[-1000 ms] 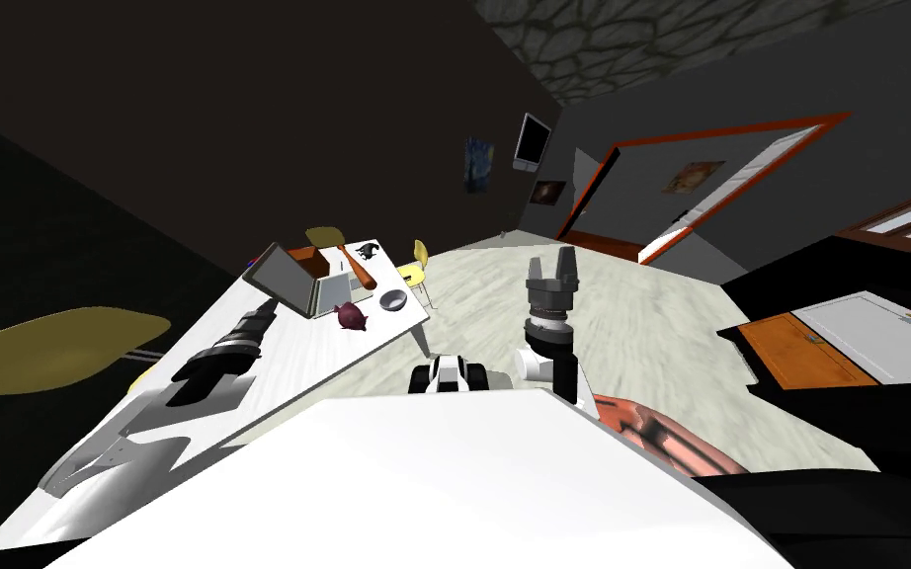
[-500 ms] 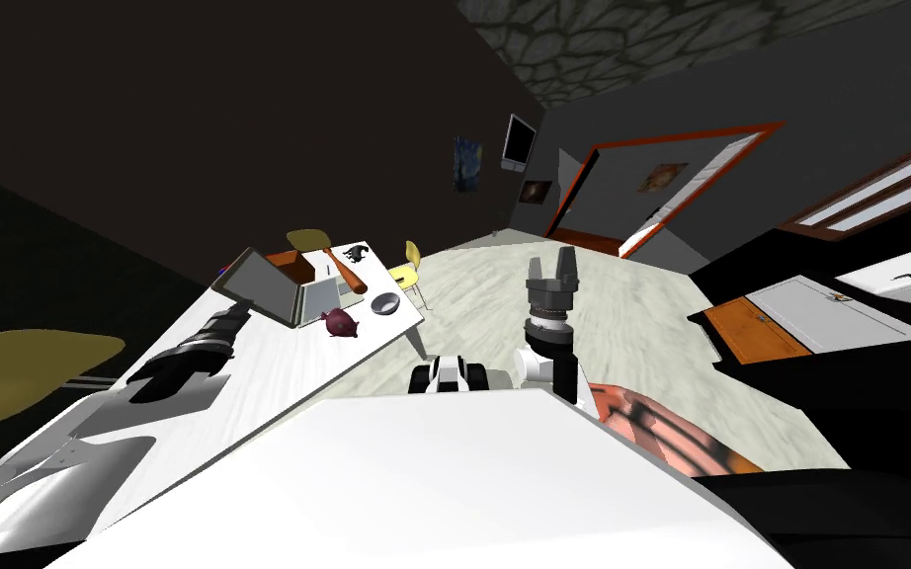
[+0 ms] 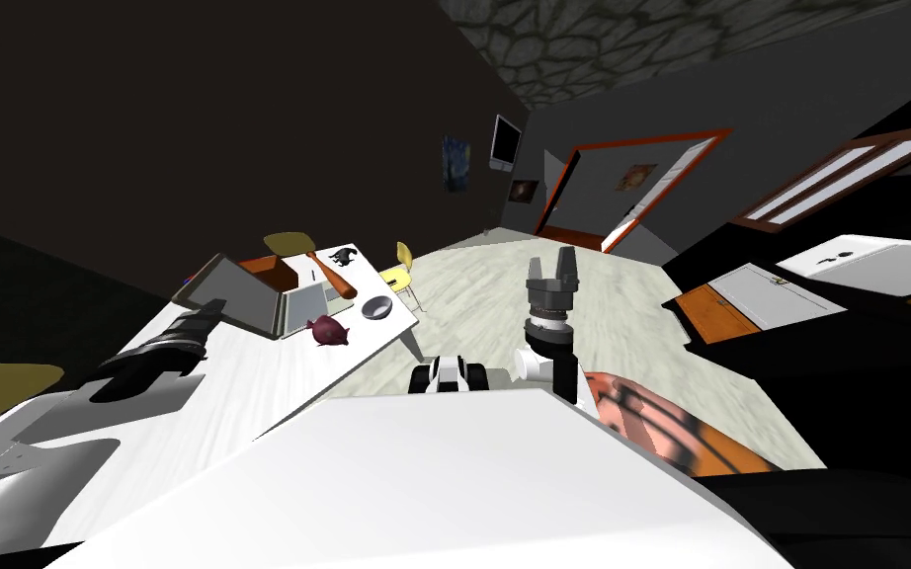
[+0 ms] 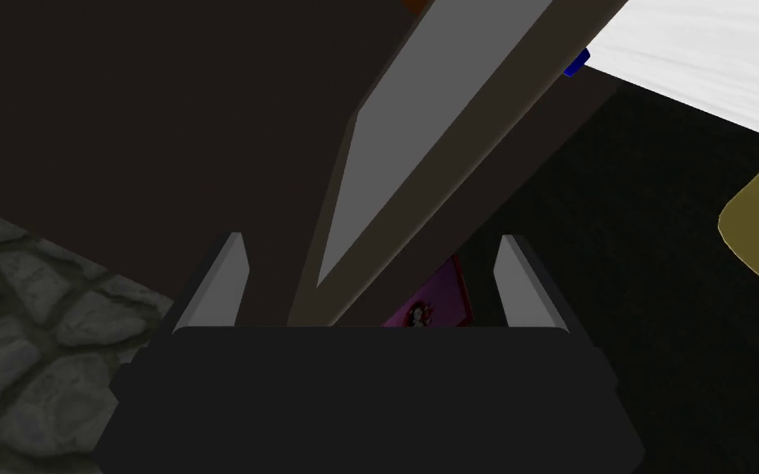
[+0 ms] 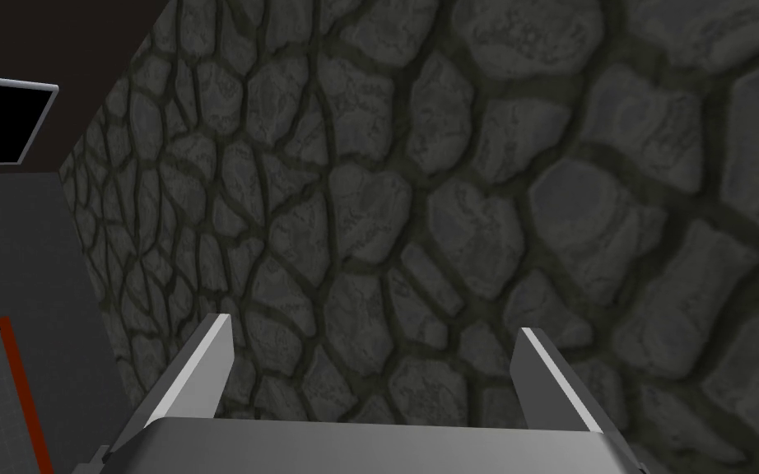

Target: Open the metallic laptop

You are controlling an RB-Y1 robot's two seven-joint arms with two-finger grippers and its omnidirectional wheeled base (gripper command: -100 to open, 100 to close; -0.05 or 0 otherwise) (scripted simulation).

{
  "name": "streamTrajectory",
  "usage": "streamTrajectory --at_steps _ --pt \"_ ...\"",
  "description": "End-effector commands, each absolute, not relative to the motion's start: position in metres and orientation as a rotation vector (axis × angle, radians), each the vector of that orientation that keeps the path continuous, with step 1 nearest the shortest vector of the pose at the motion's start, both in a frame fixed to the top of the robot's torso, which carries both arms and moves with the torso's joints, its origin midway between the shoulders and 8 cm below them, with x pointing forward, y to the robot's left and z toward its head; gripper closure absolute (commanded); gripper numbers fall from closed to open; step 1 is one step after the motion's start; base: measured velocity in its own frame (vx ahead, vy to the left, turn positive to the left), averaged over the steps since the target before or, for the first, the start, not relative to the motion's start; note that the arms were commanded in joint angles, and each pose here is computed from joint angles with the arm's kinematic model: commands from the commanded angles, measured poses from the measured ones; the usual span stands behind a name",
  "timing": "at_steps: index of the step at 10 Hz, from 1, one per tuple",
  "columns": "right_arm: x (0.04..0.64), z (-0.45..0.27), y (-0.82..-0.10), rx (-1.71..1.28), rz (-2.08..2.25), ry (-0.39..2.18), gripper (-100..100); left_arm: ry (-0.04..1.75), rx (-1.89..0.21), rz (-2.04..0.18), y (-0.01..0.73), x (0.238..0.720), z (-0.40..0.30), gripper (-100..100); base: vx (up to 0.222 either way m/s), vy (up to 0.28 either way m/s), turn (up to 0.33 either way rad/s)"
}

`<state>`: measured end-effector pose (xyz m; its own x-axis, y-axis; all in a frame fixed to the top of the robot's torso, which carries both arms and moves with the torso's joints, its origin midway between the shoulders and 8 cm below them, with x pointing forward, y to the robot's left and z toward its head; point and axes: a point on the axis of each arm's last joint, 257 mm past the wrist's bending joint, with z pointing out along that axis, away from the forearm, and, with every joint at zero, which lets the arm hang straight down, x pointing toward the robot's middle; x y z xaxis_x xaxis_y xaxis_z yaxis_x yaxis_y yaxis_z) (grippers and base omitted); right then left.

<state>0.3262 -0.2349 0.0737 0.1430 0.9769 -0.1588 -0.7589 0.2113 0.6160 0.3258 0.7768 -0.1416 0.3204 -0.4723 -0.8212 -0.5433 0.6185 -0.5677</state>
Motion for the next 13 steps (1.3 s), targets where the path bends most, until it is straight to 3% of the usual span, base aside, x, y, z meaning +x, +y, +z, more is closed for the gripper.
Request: streamTrajectory --at_steps 1,13 --pt "0.326 0.074 -0.235 0.441 1.311 0.6 0 1.305 -0.976 0.058 0.777 0.326 -0.142 100 0.0 0.0 0.0" --pt "0.326 0.074 -0.235 0.441 1.311 0.6 0 1.49 -0.79 0.504 0.801 0.303 -0.162 100 0.01 -0.051 -0.073"
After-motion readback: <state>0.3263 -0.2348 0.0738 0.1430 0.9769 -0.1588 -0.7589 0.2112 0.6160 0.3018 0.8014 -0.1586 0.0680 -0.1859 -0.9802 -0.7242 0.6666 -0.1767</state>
